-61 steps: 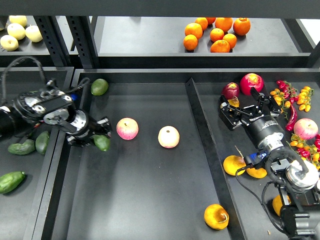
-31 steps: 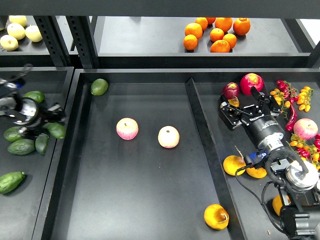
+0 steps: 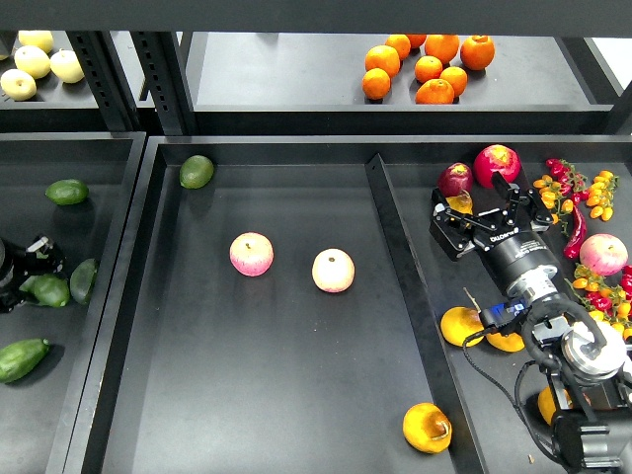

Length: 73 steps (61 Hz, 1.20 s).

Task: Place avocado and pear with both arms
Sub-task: 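Lower the avocado among the other avocados and open the left gripper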

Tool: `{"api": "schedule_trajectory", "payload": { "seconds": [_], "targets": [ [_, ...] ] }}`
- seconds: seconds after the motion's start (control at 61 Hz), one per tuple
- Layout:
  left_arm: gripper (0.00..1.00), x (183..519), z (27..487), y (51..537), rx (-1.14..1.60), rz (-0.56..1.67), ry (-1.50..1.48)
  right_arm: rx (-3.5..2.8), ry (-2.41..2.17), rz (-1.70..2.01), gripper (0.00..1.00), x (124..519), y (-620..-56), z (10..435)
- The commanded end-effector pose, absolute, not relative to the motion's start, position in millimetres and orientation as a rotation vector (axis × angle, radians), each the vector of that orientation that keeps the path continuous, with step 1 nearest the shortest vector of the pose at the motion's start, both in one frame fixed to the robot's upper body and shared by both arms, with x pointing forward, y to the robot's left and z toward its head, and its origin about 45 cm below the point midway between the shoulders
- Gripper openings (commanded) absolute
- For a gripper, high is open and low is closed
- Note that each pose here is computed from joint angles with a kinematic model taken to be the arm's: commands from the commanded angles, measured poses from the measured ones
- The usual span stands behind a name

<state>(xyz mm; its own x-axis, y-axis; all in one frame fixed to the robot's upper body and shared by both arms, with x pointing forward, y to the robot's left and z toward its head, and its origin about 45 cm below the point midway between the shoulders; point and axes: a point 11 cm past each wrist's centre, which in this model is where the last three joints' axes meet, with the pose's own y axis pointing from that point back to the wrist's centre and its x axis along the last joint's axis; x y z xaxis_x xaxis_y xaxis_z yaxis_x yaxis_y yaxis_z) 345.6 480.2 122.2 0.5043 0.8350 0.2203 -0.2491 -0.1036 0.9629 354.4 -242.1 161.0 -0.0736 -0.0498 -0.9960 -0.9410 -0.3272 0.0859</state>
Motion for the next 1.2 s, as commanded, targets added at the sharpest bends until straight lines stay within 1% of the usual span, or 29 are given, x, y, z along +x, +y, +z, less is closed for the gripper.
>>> {"api": "schedule_trajectory", "payload": {
  "seconds": [0.0,0.475,0.704,0.819,0.885,0.934,1.032,1.081,1.13,1.179],
  "targets": [
    [0.13,336,113,484,1.392,0.994,0.573,-1.441,1.122,1.501,1.0,353,-242,159],
    [0.14,304,86,493,1.393,0.996,0.654,-1.441,1.123,1.501,1.0,351,-243,157],
    [0.15,302,84,494,1.394,0.996,0.658,-1.441,1.123,1.501,1.0,351,-243,157],
    [0.18,302,84,493,1.394,0.996,0.658,-1.441,1.123,1.501,1.0,351,-243,157],
    [0.2,301,83,494,1.397,0.997,0.66,-1.442,1.122,1.499,1.0,351,-243,157],
    [0.24,301,83,495,1.399,0.997,0.659,-1.439,1.125,1.503,1.0,350,-243,156],
    [0.3,301,84,497,1.414,0.994,0.651,-1.438,1.127,1.504,1.0,350,-243,156],
    [0.37,300,84,497,1.417,0.993,0.649,-1.439,1.126,1.505,1.0,349,-243,155],
    [0.4,300,84,497,1.417,0.993,0.649,-1.437,1.127,1.503,1.0,349,-243,155],
    [0.42,301,84,496,1.415,0.992,0.649,-1.437,1.127,1.503,1.0,349,-243,155]
  ]
}}
